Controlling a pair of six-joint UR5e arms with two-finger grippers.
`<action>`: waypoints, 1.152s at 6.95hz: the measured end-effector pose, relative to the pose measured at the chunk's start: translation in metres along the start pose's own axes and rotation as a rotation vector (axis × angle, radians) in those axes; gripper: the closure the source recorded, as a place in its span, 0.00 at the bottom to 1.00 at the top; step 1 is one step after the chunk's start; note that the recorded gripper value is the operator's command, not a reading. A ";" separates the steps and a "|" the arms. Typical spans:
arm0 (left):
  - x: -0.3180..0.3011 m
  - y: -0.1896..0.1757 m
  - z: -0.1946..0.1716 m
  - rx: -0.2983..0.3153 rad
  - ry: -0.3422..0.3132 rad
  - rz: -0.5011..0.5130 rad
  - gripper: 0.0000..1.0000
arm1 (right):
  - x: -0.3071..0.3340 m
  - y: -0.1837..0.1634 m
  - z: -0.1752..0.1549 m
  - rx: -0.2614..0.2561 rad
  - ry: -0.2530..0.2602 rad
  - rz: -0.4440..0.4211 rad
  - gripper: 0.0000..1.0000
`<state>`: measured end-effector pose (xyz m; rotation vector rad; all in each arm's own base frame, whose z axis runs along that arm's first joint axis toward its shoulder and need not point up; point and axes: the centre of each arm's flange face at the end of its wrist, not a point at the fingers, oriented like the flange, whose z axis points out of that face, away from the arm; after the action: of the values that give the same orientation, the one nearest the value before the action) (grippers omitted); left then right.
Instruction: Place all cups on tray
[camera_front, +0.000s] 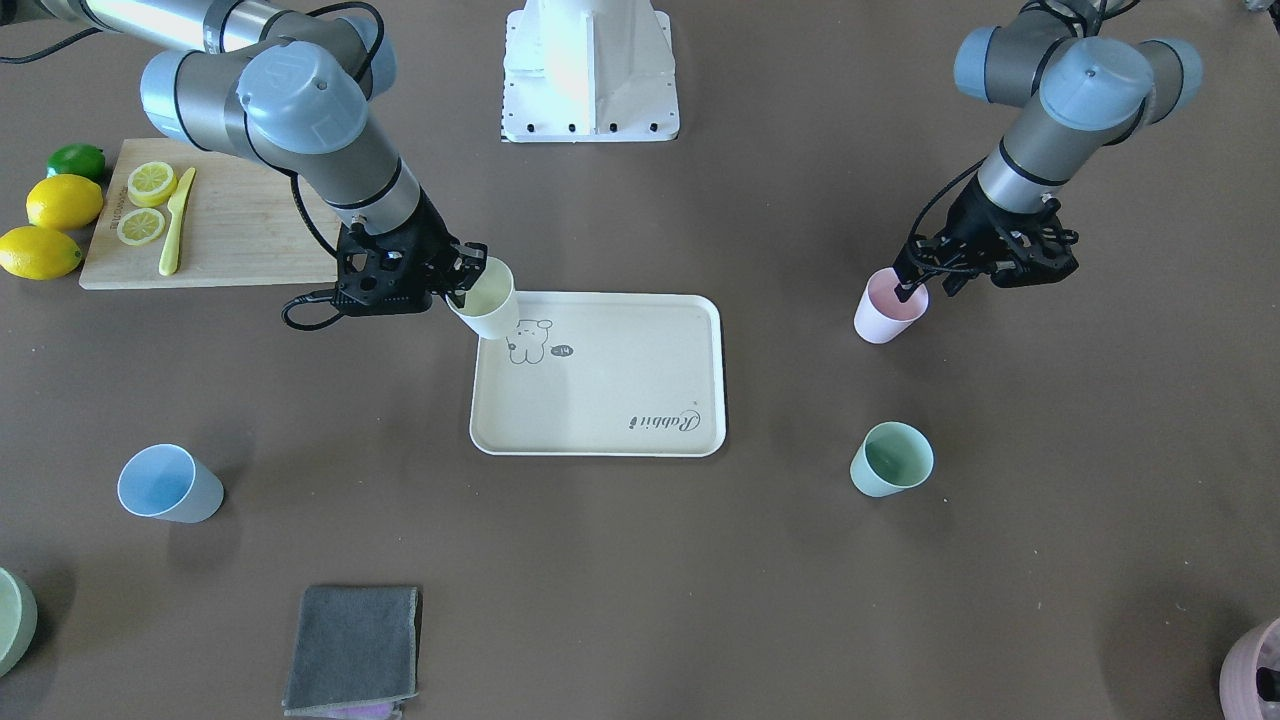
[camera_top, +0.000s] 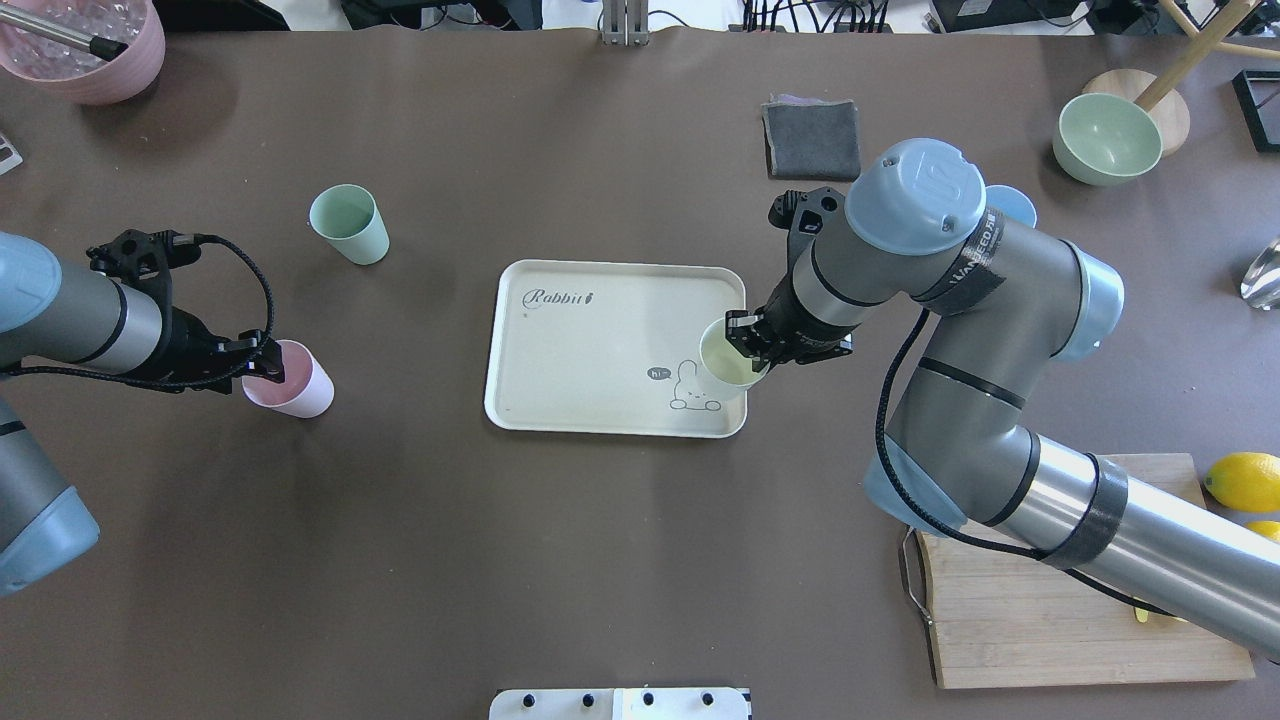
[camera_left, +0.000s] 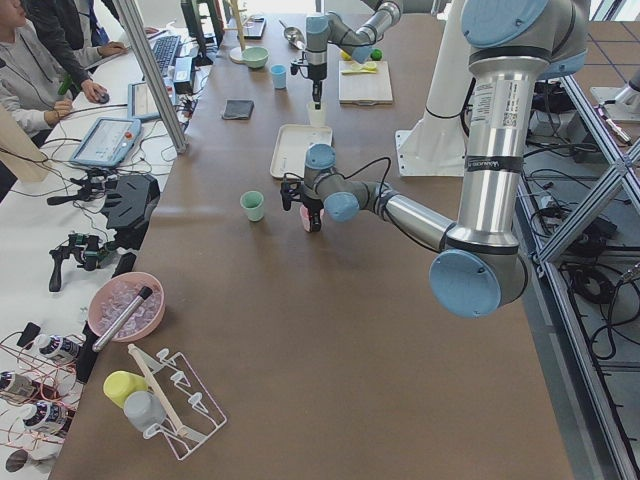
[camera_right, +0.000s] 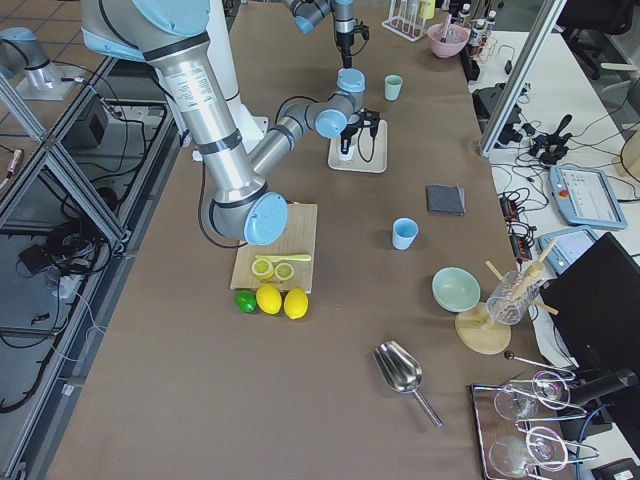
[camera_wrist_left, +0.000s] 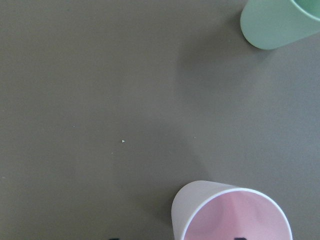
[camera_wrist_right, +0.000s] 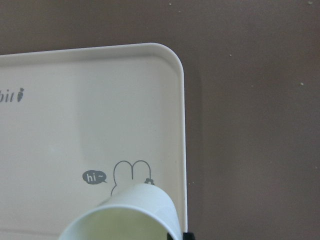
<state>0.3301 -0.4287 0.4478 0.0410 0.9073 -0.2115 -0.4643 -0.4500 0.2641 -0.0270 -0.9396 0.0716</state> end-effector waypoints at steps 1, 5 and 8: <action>0.002 0.002 0.001 -0.002 -0.001 0.003 1.00 | -0.001 0.002 0.005 0.000 0.007 0.000 1.00; 0.131 -0.008 -0.056 -0.014 -0.011 -0.033 1.00 | -0.019 0.006 0.024 0.002 0.026 -0.003 1.00; 0.227 -0.005 -0.049 -0.037 0.012 -0.104 1.00 | -0.028 0.004 0.032 0.010 0.034 -0.005 0.00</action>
<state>0.4262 -0.4646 0.2399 -0.0396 0.9257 -0.2909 -0.5072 -0.4479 0.2599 -0.0168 -0.9055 0.0706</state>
